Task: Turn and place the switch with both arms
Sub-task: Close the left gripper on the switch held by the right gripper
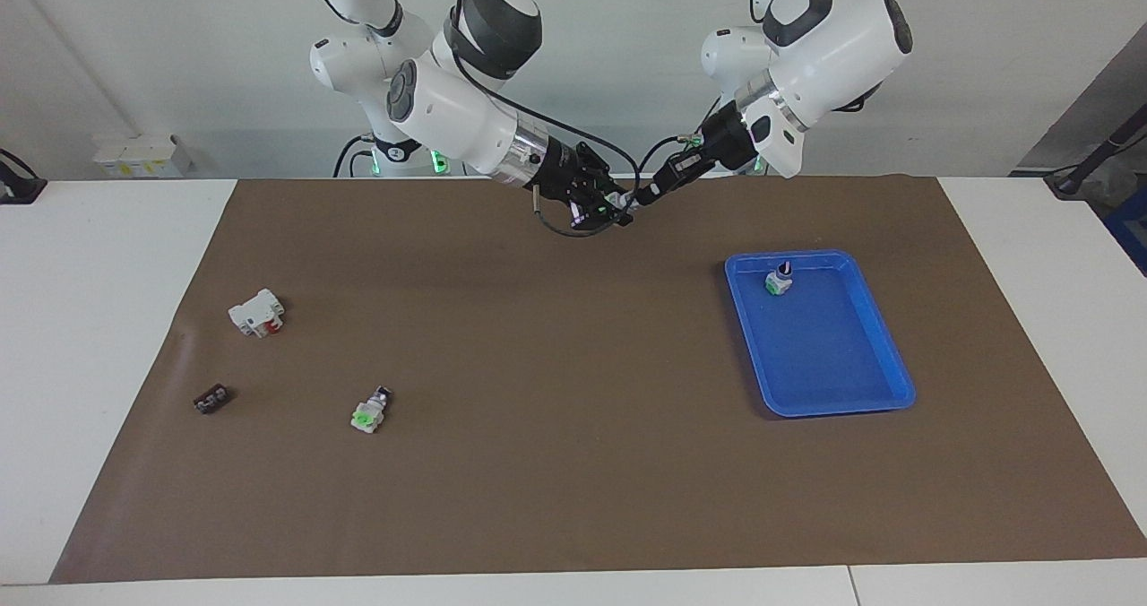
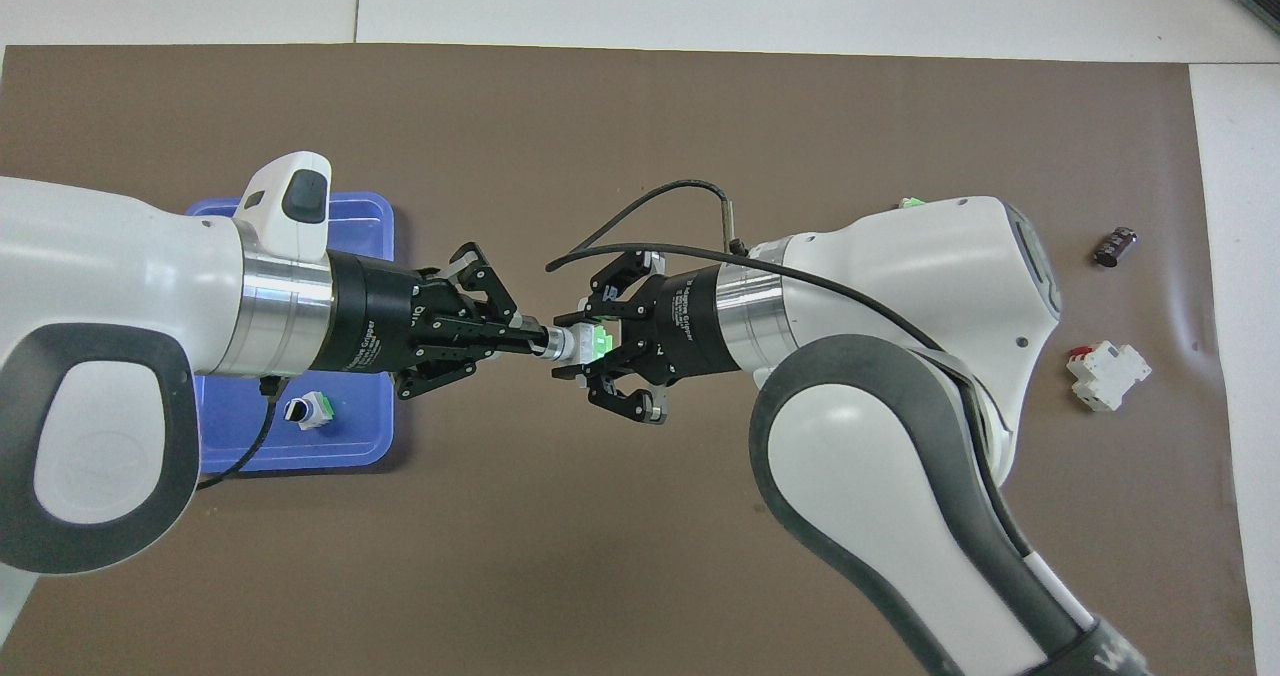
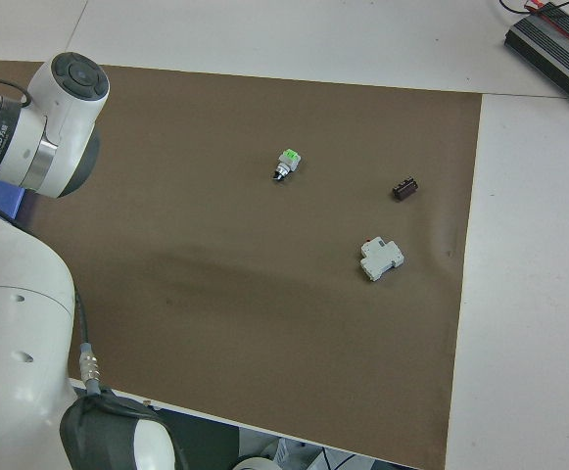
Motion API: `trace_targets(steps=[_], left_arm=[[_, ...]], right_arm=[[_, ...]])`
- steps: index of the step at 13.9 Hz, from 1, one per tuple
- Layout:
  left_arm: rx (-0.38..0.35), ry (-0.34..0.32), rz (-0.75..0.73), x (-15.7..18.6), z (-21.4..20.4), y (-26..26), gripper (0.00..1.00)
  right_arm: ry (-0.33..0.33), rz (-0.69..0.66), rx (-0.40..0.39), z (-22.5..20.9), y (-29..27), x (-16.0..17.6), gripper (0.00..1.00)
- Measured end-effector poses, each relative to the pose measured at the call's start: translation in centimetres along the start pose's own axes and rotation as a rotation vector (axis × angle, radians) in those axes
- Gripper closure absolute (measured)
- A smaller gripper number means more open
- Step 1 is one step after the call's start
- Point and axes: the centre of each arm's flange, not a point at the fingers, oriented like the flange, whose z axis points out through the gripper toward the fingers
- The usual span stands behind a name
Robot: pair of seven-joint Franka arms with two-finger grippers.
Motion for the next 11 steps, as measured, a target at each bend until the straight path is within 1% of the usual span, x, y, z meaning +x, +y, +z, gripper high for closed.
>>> trace_targets(steps=[3,11], left_arm=[[0.002,-0.001,-0.060,-0.50,-0.35,-0.05,0.90],[0.000,0.005,-0.430,-0.97,-0.59,-0.04,0.90]], right_arm=[[-0.002,-0.005,-0.007,-0.21,0.29,-0.28,0.59],[-0.005,-0.008,-0.008,-0.57,0.45,-0.46,0.59]])
